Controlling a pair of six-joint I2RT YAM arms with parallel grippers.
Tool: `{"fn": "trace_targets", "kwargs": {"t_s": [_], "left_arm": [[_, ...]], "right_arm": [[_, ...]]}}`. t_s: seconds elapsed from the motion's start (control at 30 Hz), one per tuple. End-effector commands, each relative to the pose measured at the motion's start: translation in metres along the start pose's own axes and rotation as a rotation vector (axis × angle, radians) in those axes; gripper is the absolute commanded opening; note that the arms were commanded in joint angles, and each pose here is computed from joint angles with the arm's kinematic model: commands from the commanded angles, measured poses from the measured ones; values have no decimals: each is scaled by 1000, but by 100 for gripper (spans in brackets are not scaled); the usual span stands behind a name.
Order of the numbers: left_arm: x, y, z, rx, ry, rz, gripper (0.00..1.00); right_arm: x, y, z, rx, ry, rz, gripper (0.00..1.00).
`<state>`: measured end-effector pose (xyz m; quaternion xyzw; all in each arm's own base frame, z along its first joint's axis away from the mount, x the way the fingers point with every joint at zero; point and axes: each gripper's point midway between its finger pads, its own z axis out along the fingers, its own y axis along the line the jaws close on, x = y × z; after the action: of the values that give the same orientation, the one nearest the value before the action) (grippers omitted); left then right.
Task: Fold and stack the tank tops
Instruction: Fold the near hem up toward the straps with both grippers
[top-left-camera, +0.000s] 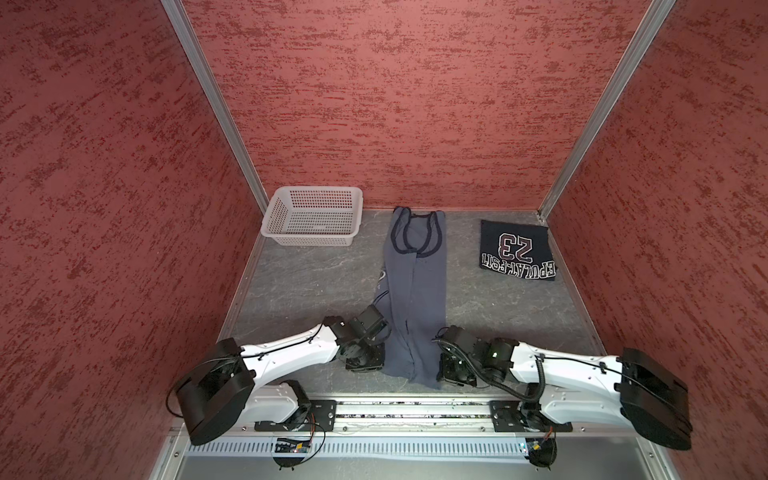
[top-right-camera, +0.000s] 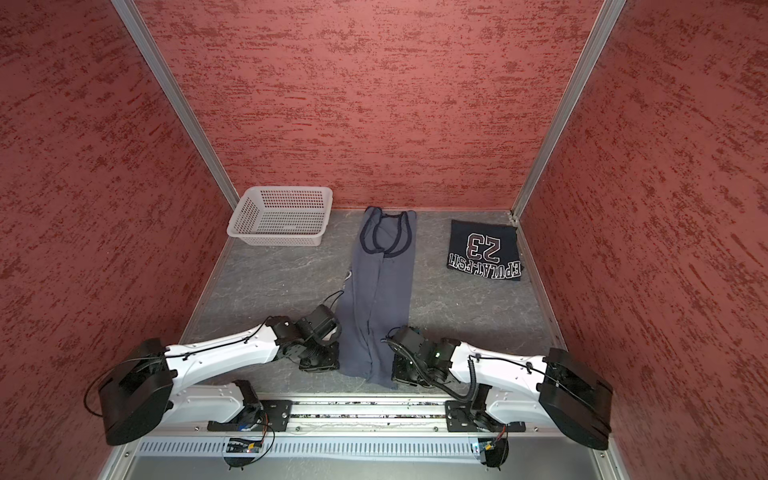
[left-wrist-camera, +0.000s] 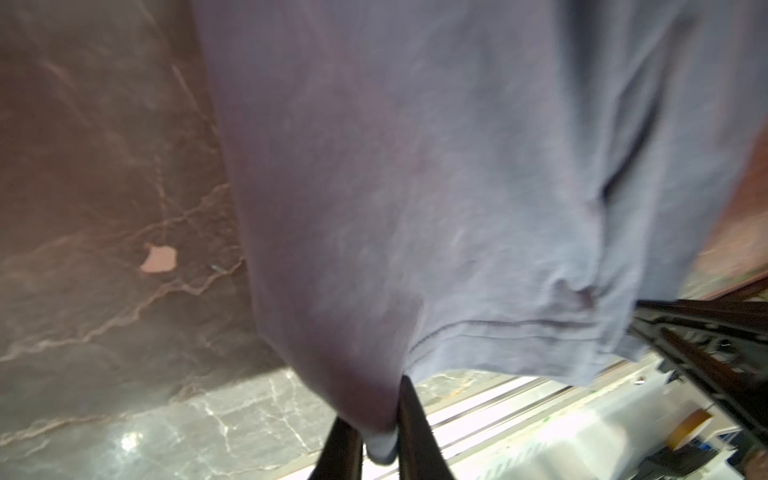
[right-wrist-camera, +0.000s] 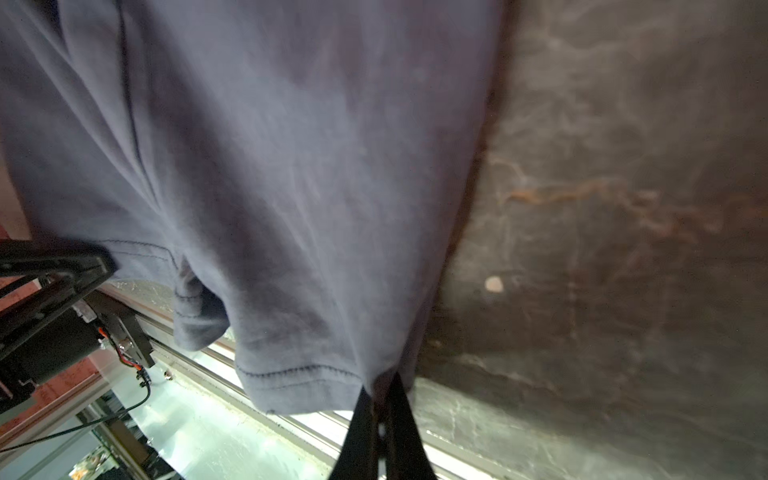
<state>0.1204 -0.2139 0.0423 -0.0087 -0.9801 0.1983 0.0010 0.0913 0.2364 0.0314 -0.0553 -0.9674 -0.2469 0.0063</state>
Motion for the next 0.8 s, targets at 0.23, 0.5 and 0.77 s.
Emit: {"fn": "trace_targets", "kwargs": {"t_s": [0.23,0.5,0.77], "left_arm": [[-85,-58,-76,195,-313,91,9],[-196,-86,-78,201,-410,79,10],[-275,-79,-61,196,-439,13,14]], "right_arm": [[-100,16,-82,-25,-353,7,0],[-229,30,-117,21,-584,-82,0],[-336,21,-120,66,-645,-88,0]]}}
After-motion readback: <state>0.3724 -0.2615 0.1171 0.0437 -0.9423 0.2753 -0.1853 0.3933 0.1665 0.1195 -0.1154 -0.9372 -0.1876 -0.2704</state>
